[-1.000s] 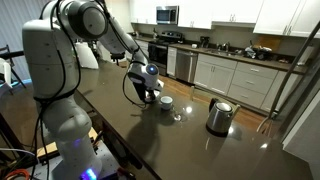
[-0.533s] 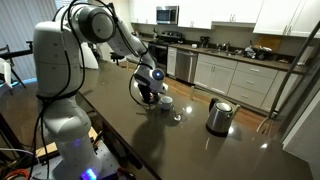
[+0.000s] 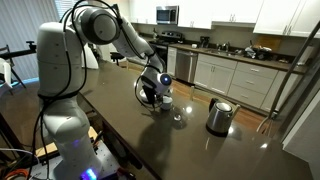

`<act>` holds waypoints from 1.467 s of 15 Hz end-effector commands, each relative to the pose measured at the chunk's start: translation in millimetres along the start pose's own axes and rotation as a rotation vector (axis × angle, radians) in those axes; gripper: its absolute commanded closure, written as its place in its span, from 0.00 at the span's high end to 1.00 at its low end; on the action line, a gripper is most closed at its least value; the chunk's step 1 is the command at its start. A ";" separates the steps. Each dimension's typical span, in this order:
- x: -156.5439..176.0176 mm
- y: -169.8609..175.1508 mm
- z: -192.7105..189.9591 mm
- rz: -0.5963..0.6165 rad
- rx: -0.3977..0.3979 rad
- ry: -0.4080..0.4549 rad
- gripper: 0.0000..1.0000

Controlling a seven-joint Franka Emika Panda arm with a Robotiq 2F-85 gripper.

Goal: Use the spoon and put the objects in the bowl into the cup

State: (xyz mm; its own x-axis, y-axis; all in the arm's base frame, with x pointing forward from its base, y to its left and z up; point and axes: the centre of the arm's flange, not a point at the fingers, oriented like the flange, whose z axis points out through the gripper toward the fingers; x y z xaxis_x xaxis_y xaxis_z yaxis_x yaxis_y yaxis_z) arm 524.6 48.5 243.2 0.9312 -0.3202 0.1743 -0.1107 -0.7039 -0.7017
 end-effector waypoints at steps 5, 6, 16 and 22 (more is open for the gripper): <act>-1.9 -2.3 3.1 0.019 0.032 0.016 0.90; -3.5 -3.8 3.8 0.026 0.025 0.021 0.95; -25.7 -17.2 12.7 0.136 0.059 0.090 0.86; -32.3 -18.7 8.6 0.177 0.045 0.122 0.37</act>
State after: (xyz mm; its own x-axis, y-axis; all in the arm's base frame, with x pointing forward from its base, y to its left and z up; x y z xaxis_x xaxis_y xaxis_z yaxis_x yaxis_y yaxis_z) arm 512.5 73.2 238.3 0.8673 -0.4852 0.1114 -0.2404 -0.6042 -0.7597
